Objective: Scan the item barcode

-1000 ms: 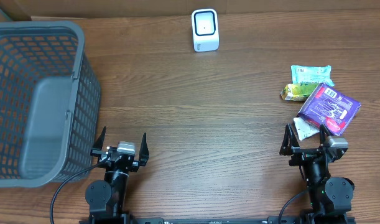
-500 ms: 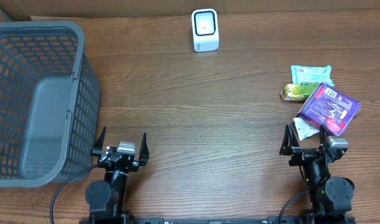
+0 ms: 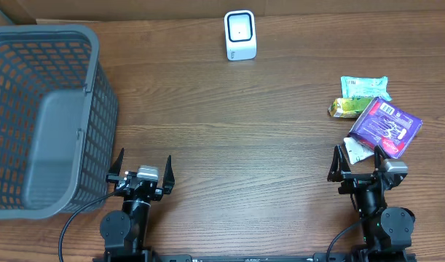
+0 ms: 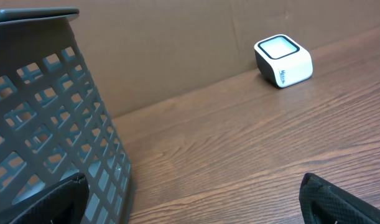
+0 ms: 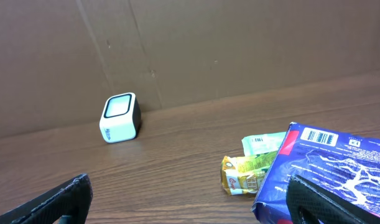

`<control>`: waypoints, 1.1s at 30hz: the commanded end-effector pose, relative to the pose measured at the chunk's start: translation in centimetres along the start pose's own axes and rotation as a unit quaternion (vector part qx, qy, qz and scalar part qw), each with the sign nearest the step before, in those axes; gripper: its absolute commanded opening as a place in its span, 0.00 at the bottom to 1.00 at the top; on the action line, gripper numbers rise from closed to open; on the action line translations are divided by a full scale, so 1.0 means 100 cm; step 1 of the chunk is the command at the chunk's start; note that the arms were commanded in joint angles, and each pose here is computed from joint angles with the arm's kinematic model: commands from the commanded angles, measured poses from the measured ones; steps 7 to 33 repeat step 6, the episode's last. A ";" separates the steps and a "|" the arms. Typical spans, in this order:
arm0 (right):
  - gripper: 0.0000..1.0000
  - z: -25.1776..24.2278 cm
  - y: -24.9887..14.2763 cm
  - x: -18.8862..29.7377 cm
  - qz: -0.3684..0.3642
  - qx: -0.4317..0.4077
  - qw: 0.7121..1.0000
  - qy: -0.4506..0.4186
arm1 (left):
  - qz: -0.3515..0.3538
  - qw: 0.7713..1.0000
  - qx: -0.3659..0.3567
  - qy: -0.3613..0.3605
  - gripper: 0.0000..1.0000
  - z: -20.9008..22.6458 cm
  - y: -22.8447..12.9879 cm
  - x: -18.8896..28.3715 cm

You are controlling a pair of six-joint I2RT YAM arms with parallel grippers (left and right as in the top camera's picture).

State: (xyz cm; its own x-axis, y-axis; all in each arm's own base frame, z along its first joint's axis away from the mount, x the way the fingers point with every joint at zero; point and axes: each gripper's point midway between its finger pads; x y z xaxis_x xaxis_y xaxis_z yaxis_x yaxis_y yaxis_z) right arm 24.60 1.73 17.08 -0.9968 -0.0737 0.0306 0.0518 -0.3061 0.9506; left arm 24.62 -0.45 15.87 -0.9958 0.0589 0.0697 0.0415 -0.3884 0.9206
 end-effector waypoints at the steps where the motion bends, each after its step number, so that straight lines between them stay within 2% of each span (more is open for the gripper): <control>1: 1.00 0.001 -0.001 0.000 -0.003 0.002 1.000 0.004 | 0.001 1.000 -0.006 0.006 1.00 0.002 -0.001 0.000; 33: 1.00 0.001 -0.001 0.000 -0.003 0.002 1.000 0.004 | 0.001 1.000 -0.006 0.006 0.99 0.002 -0.001 0.000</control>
Point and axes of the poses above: each gripper's point midway between its finger pads, its own x axis back along the fingers, its own z axis along the line the jaws close on, y = z × x, and after that the axes turned 5 degrees about -x, right-handed
